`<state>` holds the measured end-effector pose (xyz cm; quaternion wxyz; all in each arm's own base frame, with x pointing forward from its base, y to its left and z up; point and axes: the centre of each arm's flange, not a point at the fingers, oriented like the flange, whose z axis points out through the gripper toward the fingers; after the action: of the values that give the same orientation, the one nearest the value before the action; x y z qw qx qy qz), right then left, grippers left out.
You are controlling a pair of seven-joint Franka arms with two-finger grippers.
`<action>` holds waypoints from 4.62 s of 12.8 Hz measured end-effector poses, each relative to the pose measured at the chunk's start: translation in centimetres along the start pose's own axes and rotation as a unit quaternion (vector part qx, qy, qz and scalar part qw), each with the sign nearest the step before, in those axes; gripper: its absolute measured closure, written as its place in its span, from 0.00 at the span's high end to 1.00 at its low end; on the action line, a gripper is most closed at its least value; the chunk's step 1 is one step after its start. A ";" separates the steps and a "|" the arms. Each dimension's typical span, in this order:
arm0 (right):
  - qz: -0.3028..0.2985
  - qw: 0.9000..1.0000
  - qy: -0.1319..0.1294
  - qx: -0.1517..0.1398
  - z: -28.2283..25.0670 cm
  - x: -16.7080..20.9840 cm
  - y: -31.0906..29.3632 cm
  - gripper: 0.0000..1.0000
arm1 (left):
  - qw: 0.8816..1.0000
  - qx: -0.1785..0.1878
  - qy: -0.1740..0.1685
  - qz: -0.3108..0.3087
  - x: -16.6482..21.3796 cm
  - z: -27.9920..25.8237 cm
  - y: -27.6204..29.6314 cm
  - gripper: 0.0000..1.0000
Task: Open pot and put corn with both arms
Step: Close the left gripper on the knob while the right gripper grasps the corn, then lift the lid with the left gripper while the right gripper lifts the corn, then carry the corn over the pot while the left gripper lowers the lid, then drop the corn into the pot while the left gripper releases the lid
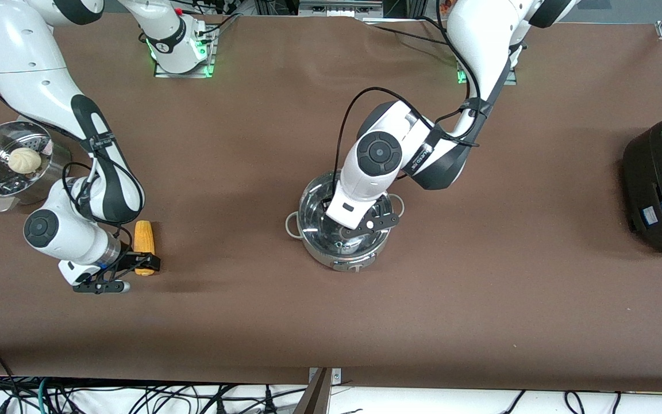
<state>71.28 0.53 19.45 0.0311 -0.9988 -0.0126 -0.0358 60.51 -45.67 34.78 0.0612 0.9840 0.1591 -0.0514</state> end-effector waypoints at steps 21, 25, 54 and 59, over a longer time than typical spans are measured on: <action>-0.043 0.992 -0.116 0.018 -20.2 3.1 -4.3 0.37 | 0.990 0.077 -0.009 0.114 10.2 -15.8 -16.5 0.51; -0.053 0.992 -0.110 0.013 -24.3 1.9 -10.8 0.33 | 0.981 0.115 -0.037 0.154 14.9 -15.0 -28.5 0.51; 0.059 0.991 0.048 0.110 -8.4 -6.7 -50.9 0.60 | 0.983 0.058 0.014 0.175 17.1 -6.1 -45.5 1.00; 0.048 0.992 0.057 0.104 -10.4 -6.7 -51.3 1.00 | 0.981 0.066 0.046 0.174 13.0 -20.3 -44.7 1.00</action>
<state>62.40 50.89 32.50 0.1371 -0.9859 0.0338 -0.0896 60.12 3.19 48.61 -0.0034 0.9999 -0.0159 -0.0047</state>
